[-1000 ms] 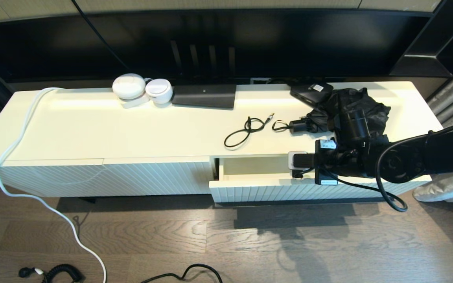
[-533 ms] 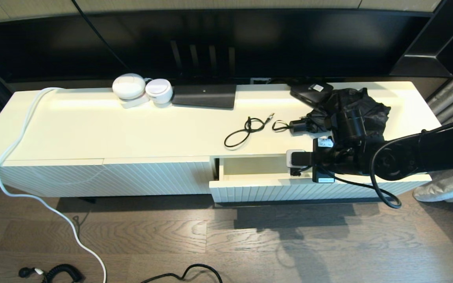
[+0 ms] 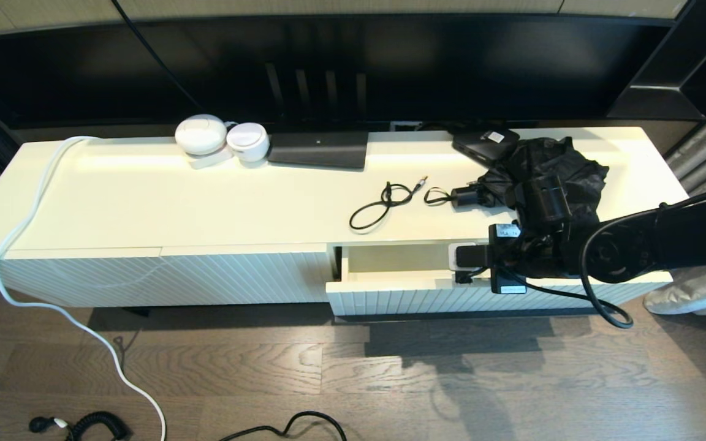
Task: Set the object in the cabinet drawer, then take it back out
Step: Open the drawer
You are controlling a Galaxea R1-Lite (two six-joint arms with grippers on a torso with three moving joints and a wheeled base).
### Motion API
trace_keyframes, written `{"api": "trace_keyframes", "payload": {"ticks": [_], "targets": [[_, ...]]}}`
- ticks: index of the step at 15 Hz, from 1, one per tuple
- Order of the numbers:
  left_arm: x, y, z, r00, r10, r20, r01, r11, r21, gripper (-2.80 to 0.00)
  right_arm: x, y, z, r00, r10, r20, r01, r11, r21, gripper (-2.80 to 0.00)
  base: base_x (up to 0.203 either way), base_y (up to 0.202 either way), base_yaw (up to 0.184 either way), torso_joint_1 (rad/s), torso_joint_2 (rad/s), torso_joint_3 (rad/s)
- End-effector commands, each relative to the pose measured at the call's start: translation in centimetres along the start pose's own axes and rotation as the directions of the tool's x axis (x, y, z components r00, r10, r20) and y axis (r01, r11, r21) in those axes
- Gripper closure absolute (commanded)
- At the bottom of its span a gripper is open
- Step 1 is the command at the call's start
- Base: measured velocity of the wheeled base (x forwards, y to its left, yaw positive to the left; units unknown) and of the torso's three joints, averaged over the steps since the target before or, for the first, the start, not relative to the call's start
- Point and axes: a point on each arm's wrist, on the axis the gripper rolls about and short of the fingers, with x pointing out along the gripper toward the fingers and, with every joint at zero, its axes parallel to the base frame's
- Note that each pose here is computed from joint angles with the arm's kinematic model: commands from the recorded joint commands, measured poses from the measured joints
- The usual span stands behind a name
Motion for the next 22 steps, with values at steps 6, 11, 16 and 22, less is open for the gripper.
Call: {"api": "trace_keyframes", "payload": {"ticks": [6,11,16,22], "targets": [[0.0,0.0,0.0,1.0,0.0,0.0,0.0,1.0,0.0,0.0,-0.9,0.7,0.1,1.0,0.029,-0.002,-0.029,0.999,-0.017,0.0,0.0,0.0,0.0,0.0,0.0,0.0],[0.0,0.0,0.0,1.0,0.0,0.0,0.0,1.0,0.0,0.0,-1.0,2.6,-0.4,0.996,0.087,-0.019,-0.087,0.996,-0.024,0.0,0.0,0.0,0.0,0.0,0.0,0.0],[0.0,0.0,0.0,1.0,0.0,0.0,0.0,1.0,0.0,0.0,-1.6,3.5,-0.7,0.993,0.111,-0.028,-0.112,0.993,-0.027,0.0,0.0,0.0,0.0,0.0,0.0,0.0],[0.0,0.0,0.0,1.0,0.0,0.0,0.0,1.0,0.0,0.0,-2.9,5.4,-0.7,0.987,0.158,-0.023,-0.159,0.987,-0.039,0.0,0.0,0.0,0.0,0.0,0.0,0.0]]}}
